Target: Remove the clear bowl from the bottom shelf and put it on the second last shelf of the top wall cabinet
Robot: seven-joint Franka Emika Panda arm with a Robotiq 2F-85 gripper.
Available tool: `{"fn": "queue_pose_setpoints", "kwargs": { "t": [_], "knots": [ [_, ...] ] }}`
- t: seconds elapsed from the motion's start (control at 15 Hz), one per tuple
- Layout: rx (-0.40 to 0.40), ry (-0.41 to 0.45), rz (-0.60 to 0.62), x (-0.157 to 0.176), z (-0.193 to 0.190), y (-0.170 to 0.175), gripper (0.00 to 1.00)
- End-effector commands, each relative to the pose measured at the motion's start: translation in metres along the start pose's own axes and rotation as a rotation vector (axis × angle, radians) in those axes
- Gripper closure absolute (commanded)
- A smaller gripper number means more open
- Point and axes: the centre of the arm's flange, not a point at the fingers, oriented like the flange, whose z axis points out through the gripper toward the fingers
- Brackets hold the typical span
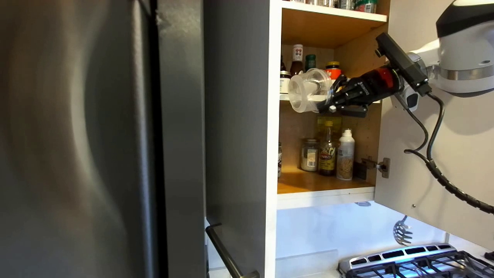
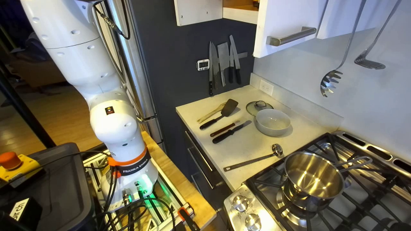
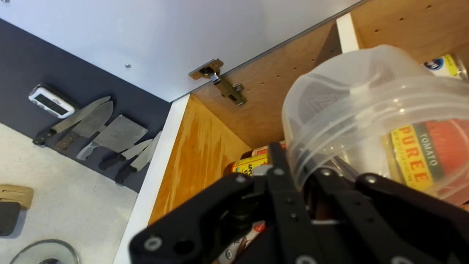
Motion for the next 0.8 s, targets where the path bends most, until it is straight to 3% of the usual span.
{"fn": "queue_pose_setpoints", "kwargs": {
  "t": [0.0,0.2,0.73],
  "knots": [
    [0.066,-0.061,0.011,-0.006,-0.013,-0.015,0.97],
    [0.122,-0.050,-0.014,-0.015,-0.015,-0.026,0.97],
    [0.252,0.133,-0.193,-0.030,-0.028,-0.066,0.97]
  ]
}}
